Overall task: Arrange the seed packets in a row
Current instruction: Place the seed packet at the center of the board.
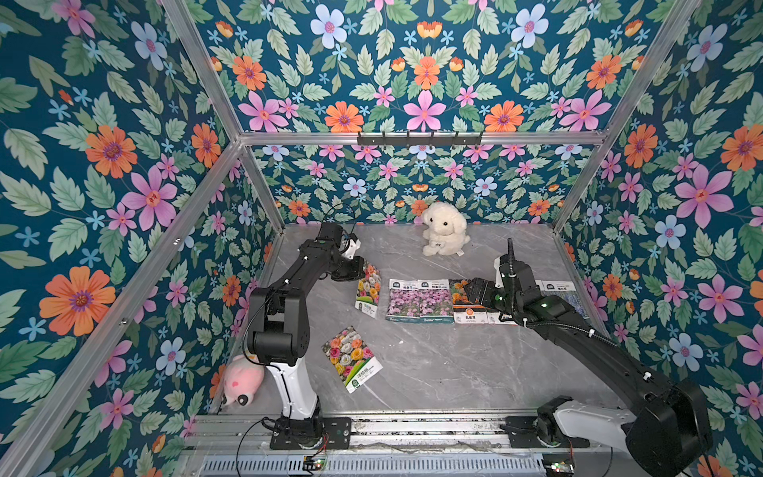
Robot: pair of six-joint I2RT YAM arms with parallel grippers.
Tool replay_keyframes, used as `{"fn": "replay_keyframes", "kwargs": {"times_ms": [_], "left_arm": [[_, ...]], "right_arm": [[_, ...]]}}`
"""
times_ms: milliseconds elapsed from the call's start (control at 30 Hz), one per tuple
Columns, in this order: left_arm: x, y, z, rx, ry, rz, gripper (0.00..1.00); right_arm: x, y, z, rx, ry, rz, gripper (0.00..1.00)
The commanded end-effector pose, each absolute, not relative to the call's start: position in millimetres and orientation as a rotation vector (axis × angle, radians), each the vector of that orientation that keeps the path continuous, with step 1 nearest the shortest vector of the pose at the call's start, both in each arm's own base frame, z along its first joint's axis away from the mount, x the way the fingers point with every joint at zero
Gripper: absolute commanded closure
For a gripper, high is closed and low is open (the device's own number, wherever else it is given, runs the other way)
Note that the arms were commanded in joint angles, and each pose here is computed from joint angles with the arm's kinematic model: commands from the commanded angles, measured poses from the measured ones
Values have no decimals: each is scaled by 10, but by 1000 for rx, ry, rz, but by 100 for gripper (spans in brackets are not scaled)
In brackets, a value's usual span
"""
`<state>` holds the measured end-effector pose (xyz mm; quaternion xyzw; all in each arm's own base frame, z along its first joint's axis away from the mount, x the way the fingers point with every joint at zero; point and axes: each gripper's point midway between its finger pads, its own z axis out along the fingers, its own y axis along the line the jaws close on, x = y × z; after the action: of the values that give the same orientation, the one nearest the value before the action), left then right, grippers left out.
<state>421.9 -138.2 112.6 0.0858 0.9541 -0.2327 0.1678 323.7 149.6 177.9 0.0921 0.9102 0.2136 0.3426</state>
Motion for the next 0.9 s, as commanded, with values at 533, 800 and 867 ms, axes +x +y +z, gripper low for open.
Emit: {"fn": "replay_keyframes", "kwargs": {"times_ms": [533, 800, 867], "left_arm": [[4270, -1129, 533, 177, 2816, -504, 100], [4372, -1217, 501, 150, 2771, -575, 100], [4386, -1226, 488, 150, 2767, -581, 100]], "right_arm": [[3194, 1549, 1734, 262, 2388, 607, 4], [3177, 1562, 1692, 260, 2405, 610, 4], [3170, 1559, 1666, 264, 2412, 608, 5]]}}
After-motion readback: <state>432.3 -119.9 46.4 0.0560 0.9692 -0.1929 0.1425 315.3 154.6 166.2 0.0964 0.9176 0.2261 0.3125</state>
